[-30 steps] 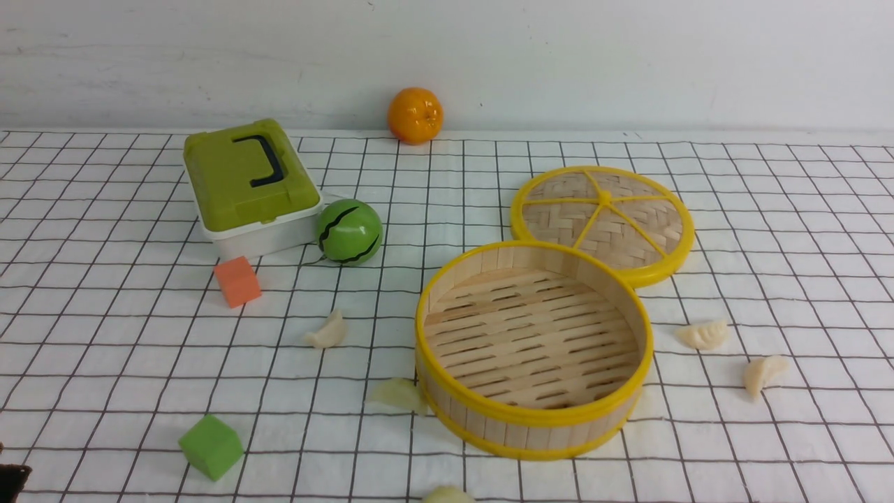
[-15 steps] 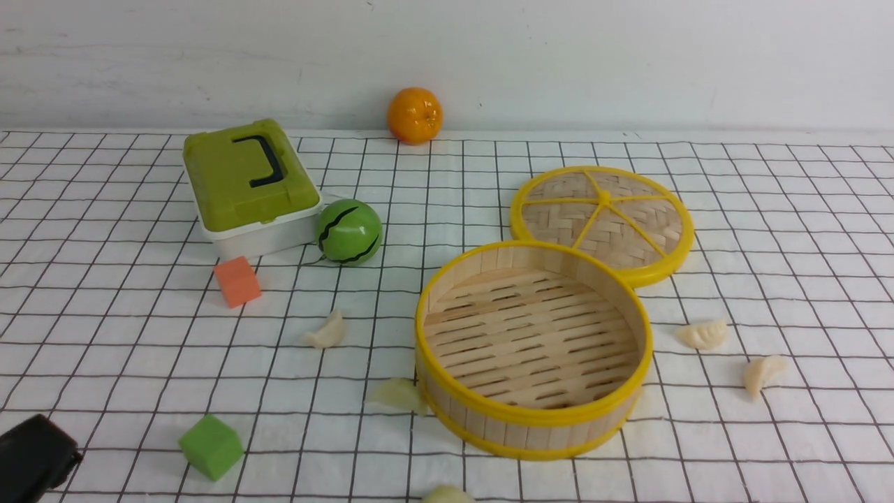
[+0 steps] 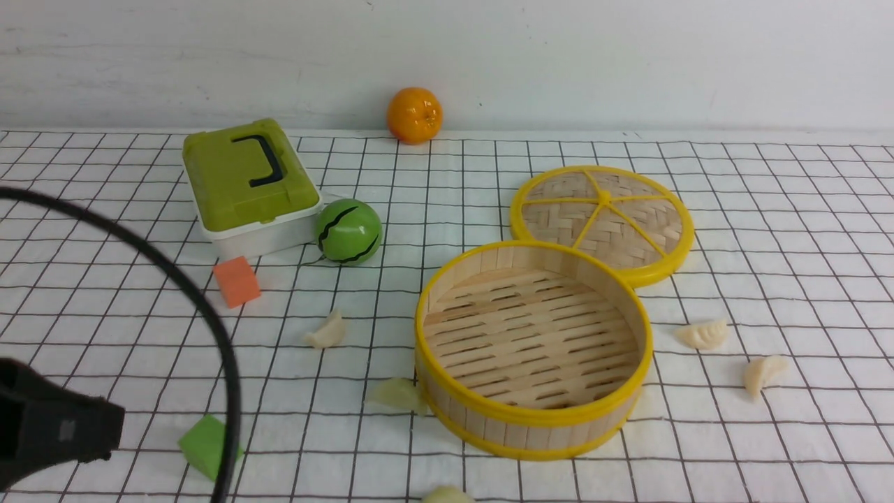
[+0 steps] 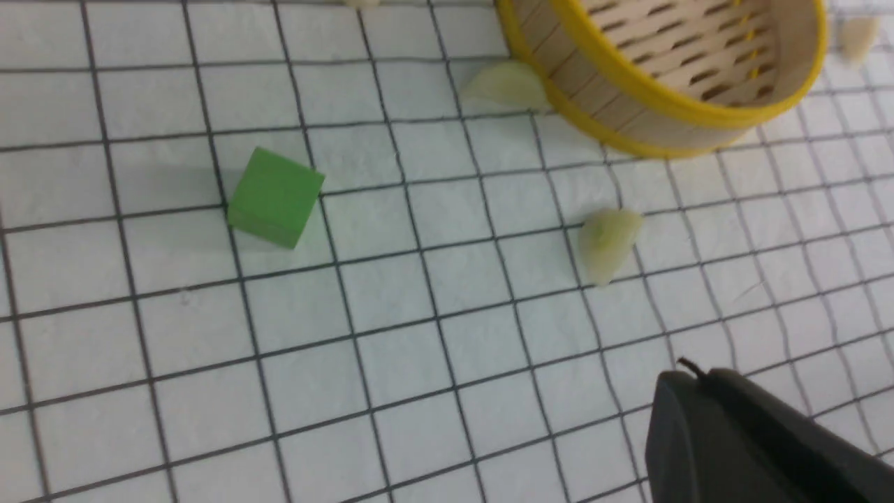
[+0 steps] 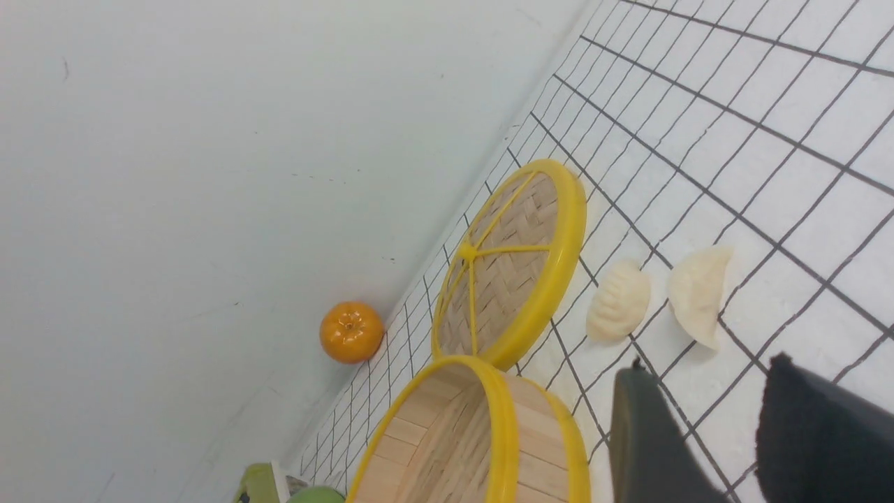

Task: Put the dumplings into the steamer on the table with the white tablecloth.
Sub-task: 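Reach for and grasp a dumpling on the table with the left gripper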

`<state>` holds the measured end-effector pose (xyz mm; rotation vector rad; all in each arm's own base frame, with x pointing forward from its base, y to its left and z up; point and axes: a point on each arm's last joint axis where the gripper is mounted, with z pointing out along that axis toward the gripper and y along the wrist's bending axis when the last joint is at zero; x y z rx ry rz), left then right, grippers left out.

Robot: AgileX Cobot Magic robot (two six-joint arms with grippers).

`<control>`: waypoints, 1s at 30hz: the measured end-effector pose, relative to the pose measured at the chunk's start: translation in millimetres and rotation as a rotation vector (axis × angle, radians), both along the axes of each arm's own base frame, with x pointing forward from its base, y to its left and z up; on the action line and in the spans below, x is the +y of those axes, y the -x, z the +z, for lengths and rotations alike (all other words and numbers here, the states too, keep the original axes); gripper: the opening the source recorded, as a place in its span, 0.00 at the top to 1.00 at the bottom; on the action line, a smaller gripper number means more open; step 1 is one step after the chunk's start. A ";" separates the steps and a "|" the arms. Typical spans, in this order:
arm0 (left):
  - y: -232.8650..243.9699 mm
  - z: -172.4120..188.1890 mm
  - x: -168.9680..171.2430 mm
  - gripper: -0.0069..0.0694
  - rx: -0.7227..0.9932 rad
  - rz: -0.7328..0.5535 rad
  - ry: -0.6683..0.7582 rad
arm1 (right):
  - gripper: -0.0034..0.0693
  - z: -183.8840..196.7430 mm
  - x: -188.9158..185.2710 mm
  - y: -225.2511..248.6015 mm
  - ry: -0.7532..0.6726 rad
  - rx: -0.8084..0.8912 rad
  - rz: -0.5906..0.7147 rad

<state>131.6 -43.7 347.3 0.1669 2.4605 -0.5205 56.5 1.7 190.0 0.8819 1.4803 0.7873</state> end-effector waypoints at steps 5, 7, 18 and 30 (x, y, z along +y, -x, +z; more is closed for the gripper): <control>-50.9 4.9 -15.9 0.93 0.105 -0.049 -0.091 | 0.63 35.6 8.2 7.9 0.210 -0.033 0.130; -63.2 2.7 -19.6 0.93 0.133 -0.051 -0.100 | 0.64 49.2 10.4 11.2 0.273 -0.047 0.166; -184.2 -13.3 -39.6 0.88 0.295 -0.077 -0.234 | 0.98 133.4 34.6 -22.6 0.722 0.325 0.688; -231.0 -56.9 -58.4 0.53 0.317 -0.233 -0.253 | 0.98 134.1 49.6 -47.6 0.774 0.328 0.936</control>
